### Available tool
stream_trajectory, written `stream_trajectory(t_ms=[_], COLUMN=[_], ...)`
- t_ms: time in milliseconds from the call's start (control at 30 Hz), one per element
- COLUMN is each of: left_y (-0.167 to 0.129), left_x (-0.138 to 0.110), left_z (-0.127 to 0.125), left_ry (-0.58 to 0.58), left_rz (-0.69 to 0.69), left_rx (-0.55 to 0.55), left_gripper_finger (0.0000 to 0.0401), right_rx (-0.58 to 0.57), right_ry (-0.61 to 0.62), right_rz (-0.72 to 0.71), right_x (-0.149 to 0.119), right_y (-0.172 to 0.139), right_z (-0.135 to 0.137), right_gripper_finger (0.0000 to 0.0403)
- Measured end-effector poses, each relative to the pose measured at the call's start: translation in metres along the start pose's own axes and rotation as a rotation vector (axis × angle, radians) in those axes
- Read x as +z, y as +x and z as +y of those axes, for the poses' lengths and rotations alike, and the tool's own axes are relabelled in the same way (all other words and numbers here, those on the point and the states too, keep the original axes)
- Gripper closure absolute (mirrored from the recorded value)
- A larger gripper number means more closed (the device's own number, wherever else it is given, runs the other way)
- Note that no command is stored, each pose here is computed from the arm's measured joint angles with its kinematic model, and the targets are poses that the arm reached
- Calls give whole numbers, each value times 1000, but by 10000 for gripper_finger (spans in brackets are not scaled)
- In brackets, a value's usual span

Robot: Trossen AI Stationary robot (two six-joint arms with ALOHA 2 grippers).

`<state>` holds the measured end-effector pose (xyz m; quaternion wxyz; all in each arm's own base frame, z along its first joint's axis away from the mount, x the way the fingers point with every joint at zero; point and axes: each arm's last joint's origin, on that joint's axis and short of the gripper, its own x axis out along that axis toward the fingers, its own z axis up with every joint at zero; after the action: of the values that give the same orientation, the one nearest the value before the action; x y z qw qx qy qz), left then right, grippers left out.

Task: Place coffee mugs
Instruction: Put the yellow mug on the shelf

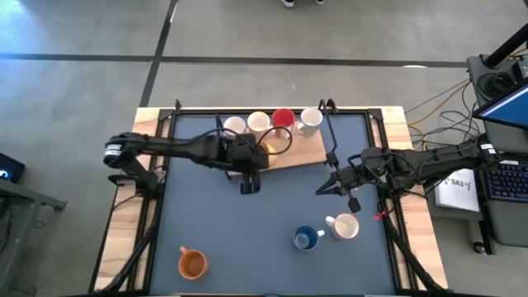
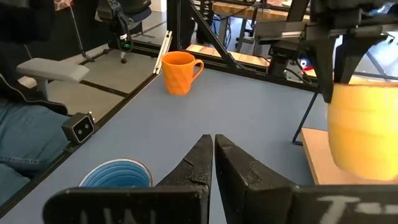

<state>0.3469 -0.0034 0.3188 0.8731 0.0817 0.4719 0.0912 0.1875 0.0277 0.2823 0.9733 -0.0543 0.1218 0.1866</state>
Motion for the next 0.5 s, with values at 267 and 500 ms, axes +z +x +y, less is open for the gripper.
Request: stream_trajectory(t_ms=[267,500], left_y=[10,25], left_x=[10,16], left_z=[9,13], left_ry=[-46,17], left_rz=[194,323], left_rx=[8,6], left_gripper_finger=[399,399], right_rx=[-6,-14], right_ry=[1,1], right_rz=[2,3], right_x=[0,0], right_y=[0,0], right_z=[0,0], right_gripper_finger=[394,394])
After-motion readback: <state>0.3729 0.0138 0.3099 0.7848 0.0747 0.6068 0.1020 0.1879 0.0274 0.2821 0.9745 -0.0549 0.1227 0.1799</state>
